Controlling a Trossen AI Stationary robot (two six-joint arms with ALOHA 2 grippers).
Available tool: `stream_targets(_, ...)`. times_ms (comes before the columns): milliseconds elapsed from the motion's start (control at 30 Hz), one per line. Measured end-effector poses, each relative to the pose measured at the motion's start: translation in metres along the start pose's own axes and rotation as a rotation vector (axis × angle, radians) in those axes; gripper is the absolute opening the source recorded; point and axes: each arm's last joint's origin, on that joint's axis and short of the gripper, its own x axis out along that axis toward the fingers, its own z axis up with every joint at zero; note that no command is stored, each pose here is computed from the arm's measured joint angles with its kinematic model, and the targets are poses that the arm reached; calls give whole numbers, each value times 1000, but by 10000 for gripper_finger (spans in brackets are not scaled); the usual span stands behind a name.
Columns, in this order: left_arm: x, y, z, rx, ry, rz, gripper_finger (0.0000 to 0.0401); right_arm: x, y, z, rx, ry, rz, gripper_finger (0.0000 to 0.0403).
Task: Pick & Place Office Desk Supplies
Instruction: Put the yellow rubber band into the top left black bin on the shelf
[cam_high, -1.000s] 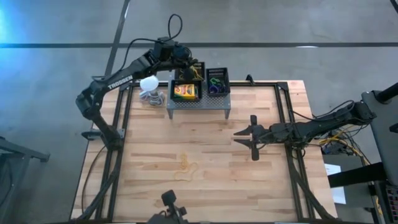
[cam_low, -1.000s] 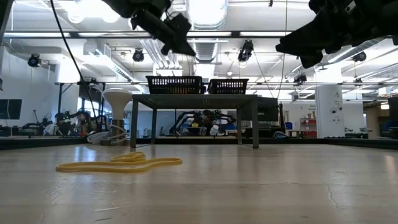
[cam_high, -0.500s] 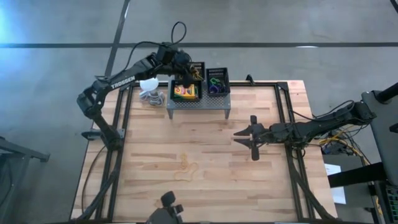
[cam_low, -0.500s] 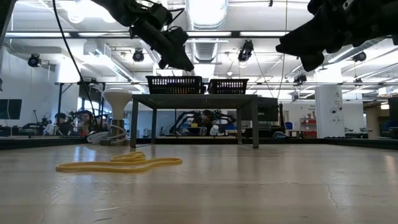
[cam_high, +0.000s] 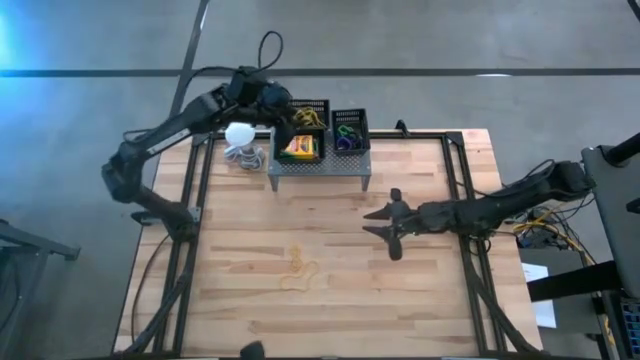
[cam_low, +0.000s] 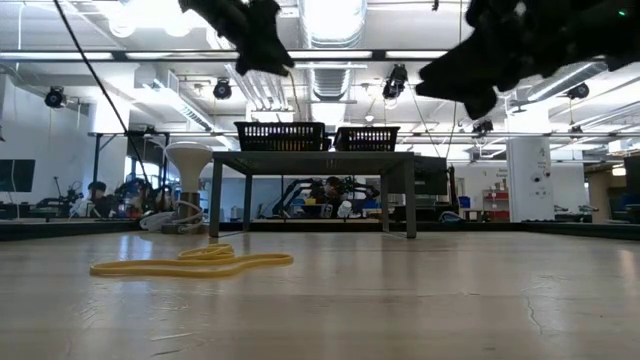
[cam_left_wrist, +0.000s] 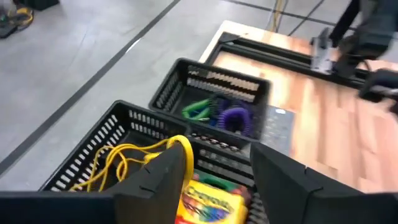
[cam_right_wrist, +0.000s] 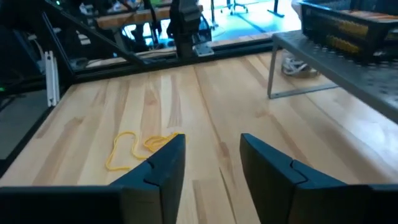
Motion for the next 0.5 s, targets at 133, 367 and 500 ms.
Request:
stream_targets(133,-19,-25,-10,33,9,-47,176,24,10,10,-26,24,-6,172)
stream_targets(367,-25,-52,-32,104,-150,116,148,71,28,24,-158,67,-8,186)
stream_targets(500,-17,-49,-41,126,-160,139,117,85,36,35,-185,146,-26,176)
